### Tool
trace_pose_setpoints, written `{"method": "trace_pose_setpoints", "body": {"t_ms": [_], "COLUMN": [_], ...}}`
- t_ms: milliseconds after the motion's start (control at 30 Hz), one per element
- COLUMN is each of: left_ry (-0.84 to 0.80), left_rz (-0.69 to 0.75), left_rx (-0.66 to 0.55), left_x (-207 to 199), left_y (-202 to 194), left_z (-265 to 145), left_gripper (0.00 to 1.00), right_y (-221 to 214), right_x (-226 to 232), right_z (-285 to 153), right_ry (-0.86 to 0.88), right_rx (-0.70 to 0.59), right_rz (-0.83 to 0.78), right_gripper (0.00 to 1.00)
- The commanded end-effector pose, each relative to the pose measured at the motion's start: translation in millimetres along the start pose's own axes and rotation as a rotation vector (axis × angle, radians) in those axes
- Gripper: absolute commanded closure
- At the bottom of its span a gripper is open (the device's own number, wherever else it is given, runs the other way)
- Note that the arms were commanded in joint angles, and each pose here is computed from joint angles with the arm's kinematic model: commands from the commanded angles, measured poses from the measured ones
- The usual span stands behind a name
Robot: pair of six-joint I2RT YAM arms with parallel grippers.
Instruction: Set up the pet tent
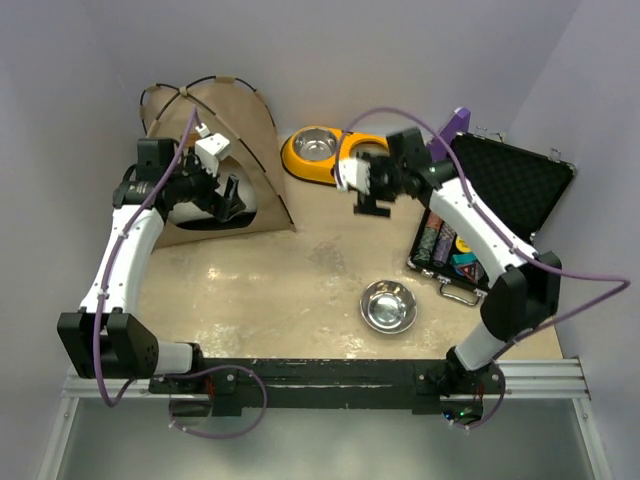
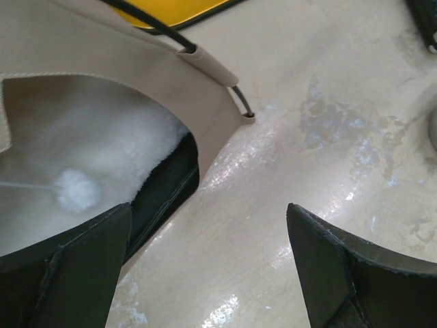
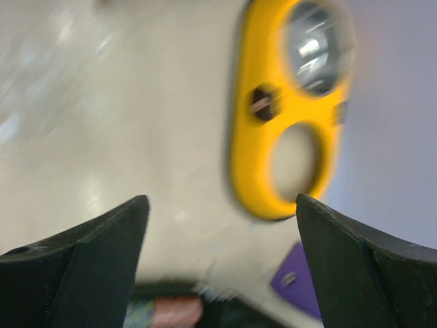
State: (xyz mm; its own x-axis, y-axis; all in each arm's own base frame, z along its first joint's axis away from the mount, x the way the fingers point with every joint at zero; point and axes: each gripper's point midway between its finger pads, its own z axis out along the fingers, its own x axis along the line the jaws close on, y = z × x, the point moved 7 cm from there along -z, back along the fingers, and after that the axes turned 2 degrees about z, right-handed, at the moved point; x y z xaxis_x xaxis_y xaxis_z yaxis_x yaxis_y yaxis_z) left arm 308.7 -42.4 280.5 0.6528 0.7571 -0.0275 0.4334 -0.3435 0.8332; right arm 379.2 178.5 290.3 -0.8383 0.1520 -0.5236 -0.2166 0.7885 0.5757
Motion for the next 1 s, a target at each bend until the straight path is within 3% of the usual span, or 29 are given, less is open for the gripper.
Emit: {"method": "trace_pose_setpoints", "body": {"t_ms": [0, 100, 300, 700, 800, 900, 933, 967], "left_ry": [-0.140, -0.171, -0.219, -0.108, -0.095, -0.089, -0.084, -0.081], "left_rz": [0.033, 0.018, -0.014, 0.011, 0.019, 0.018, 0.022, 0.024], "left_rx": [-0.041, -0.045, -0.044, 0.014, 0.009, 0.014, 0.015, 0.018], "left_x": [-18.8, -20.4, -27.1, -24.9, -25.3, -24.8, -24.3, -23.6], "left_y": [1.2, 3.3, 8.9, -7.7, -8.6, -9.3, -9.3, -9.7], "left_z": [13.8, 19.5, 27.2, 18.5, 16.7, 16.5, 16.1, 16.4], "left_gripper": [0.00, 0.00, 0.00, 0.00, 0.00, 0.00, 0.00, 0.00], "right_y": [-68.7, -87.8, -109.9, -117.0, -119.5, -109.1, -104.6, -101.2], "right_x": [110.5, 144.2, 163.4, 185.6, 187.8, 176.4, 168.4, 162.0], "right_z": [-14.5, -26.2, -1.3, 20.2, 26.0, 37.0, 41.3, 44.6], "right_ry": [0.382, 0.430, 0.461, 0.663, 0.691, 0.690, 0.681, 0.683], "right_rx": [0.165, 0.189, 0.210, 0.168, 0.176, 0.150, 0.138, 0.121], "right_rz": [-0.132, -0.198, -0.162, -0.078, -0.050, 0.045, 0.089, 0.124], "right_gripper": [0.09, 0.11, 0.17, 0.28, 0.49, 0.91, 1.00, 1.00]}}
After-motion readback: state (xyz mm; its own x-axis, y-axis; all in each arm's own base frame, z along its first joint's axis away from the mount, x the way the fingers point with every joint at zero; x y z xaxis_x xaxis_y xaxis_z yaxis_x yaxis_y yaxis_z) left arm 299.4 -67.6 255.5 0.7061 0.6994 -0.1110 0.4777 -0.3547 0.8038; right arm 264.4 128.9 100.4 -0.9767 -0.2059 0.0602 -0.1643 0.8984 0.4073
